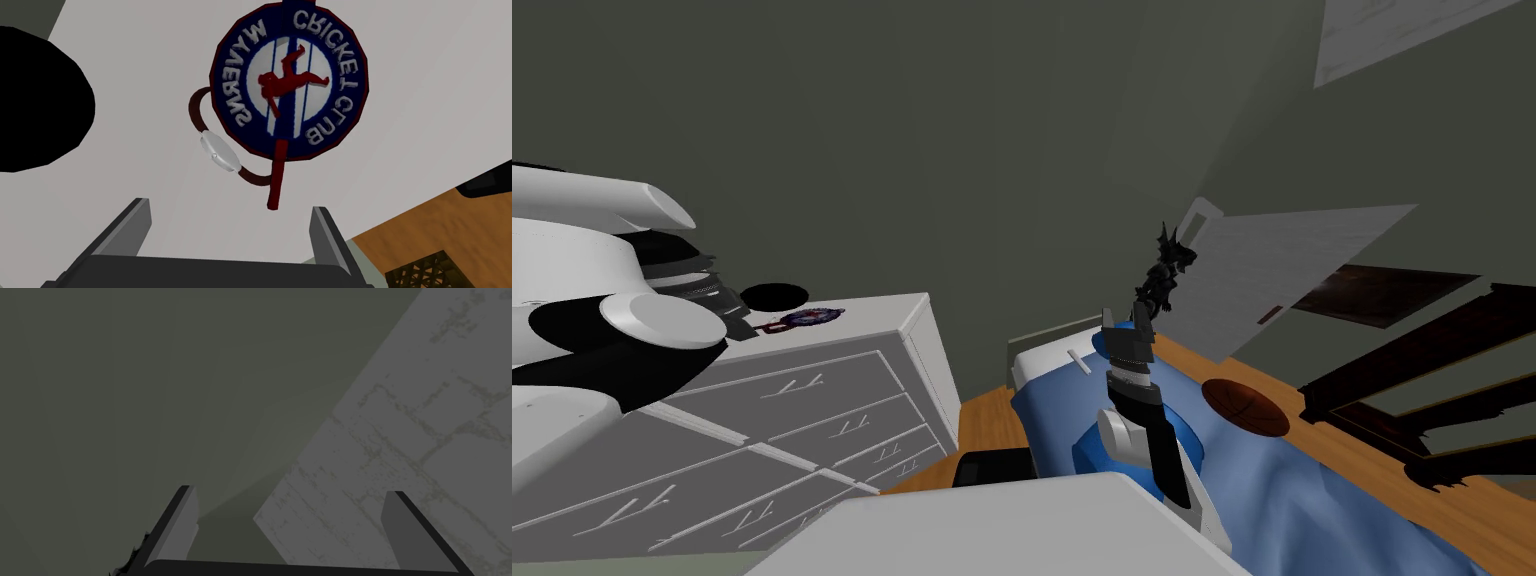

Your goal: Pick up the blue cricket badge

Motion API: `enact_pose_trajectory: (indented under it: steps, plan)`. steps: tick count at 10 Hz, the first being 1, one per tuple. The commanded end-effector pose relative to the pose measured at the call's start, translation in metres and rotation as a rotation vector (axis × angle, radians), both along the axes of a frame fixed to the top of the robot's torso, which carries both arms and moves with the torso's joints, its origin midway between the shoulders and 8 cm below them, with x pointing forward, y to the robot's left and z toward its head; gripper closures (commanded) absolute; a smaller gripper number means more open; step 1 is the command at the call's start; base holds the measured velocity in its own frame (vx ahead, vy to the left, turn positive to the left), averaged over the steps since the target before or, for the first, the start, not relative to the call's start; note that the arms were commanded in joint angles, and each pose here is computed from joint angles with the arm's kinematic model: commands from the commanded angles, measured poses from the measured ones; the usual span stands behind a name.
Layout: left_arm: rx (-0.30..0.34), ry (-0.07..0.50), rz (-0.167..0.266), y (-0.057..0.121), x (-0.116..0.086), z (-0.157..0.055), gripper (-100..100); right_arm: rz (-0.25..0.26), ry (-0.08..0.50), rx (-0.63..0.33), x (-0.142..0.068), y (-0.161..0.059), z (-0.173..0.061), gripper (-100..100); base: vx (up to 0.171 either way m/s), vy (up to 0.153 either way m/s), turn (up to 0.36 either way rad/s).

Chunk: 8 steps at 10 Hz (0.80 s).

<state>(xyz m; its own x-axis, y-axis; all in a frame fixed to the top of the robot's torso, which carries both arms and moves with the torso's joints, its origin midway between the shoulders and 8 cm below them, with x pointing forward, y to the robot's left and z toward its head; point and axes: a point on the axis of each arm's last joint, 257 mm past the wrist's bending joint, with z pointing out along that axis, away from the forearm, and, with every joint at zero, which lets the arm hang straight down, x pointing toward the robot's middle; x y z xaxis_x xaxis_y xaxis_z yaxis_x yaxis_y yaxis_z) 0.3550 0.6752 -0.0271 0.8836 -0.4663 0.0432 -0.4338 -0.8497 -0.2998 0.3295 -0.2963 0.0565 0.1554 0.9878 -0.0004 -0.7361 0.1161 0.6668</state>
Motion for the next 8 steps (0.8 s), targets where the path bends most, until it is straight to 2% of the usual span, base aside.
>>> enact_pose_trajectory:
  steps: [1,2,3,4,5,8]
  plan:
    - [-0.055,0.035,0.011,-0.01,-0.01,-0.004,-100,0.0,0.0,0.0,0.0,0.0,0.0,0,0.061,-0.049,-0.066]
    - [-0.073,0.047,0.013,-0.014,-0.014,-0.006,-100,0.0,0.0,0.0,0.0,0.0,0.0,0,0.047,-0.035,-0.038]
    - [-0.056,0.036,0.011,-0.01,-0.011,-0.005,-100,0.0,0.0,0.0,0.0,0.0,0.0,0,0.017,-0.015,-0.004]
    - [-0.062,0.039,0.011,-0.011,-0.012,-0.006,0,0.0,0.0,0.0,0.0,0.0,0.0,0,0.0,0.0,0.0]
    - [-0.062,0.039,0.035,-0.012,-0.008,-0.011,-100,0.0,0.0,0.0,0.0,0.0,0.0,0,-0.048,0.028,-0.154]
    - [-0.064,0.038,0.081,-0.014,-0.001,-0.021,-100,0.0,0.0,0.0,0.0,0.0,0.0,0,-0.124,0.079,-0.164]
